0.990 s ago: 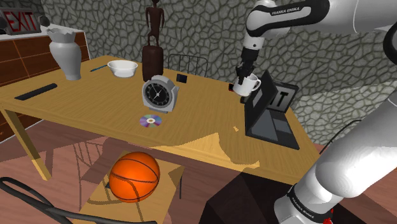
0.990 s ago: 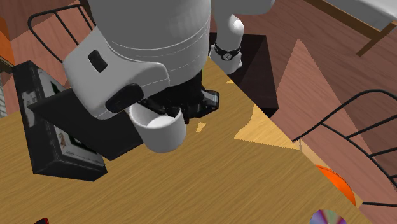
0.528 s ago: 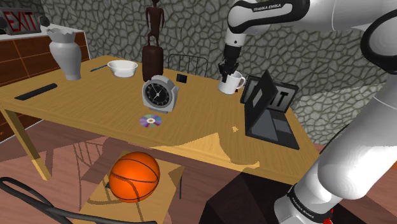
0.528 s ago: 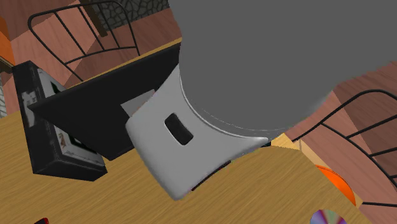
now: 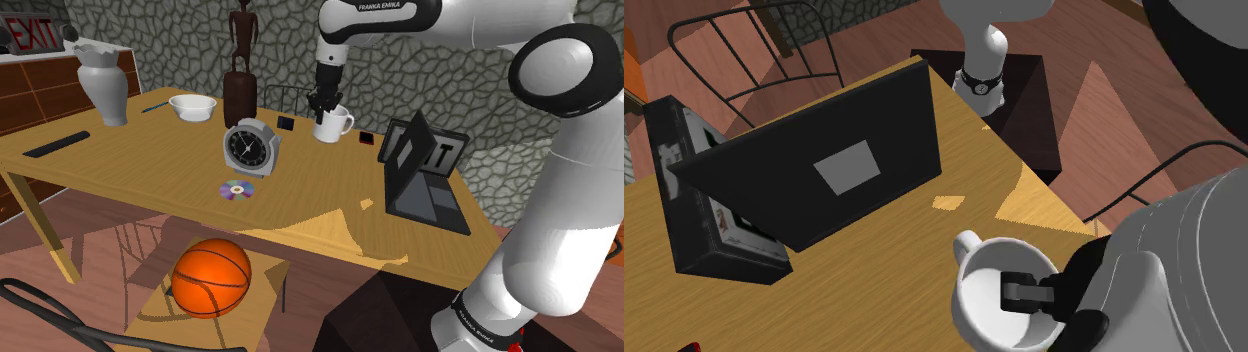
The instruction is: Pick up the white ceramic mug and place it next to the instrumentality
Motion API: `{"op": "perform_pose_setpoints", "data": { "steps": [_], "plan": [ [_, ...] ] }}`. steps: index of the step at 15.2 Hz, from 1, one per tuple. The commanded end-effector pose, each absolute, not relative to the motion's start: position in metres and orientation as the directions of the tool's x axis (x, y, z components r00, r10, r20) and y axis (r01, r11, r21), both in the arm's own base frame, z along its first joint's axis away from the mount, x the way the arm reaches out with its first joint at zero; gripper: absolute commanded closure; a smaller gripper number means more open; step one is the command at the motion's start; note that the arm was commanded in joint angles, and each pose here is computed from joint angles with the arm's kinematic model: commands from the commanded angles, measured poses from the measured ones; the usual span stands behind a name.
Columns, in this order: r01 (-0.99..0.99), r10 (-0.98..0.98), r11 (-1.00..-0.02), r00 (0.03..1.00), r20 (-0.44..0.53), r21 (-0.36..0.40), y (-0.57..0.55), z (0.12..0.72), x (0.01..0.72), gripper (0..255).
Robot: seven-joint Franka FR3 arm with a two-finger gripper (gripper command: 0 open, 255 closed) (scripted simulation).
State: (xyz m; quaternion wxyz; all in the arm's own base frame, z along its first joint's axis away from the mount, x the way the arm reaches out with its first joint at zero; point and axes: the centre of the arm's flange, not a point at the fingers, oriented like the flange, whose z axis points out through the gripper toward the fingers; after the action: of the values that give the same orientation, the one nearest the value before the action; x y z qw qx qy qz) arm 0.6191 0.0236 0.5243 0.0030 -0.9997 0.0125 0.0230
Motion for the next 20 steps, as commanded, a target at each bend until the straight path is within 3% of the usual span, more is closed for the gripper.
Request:
{"op": "perform_pose_setpoints", "data": {
  "steps": [1, 20],
  "plan": [
    [-0.026, -0.026, -1.000, 0.999, -0.046, -0.006, 0.045, 0.524, 0.634, 255],
    [-0.026, -0.026, -1.000, 0.999, -0.046, -0.006, 0.063, 0.434, 0.648, 255]
  ]
}}
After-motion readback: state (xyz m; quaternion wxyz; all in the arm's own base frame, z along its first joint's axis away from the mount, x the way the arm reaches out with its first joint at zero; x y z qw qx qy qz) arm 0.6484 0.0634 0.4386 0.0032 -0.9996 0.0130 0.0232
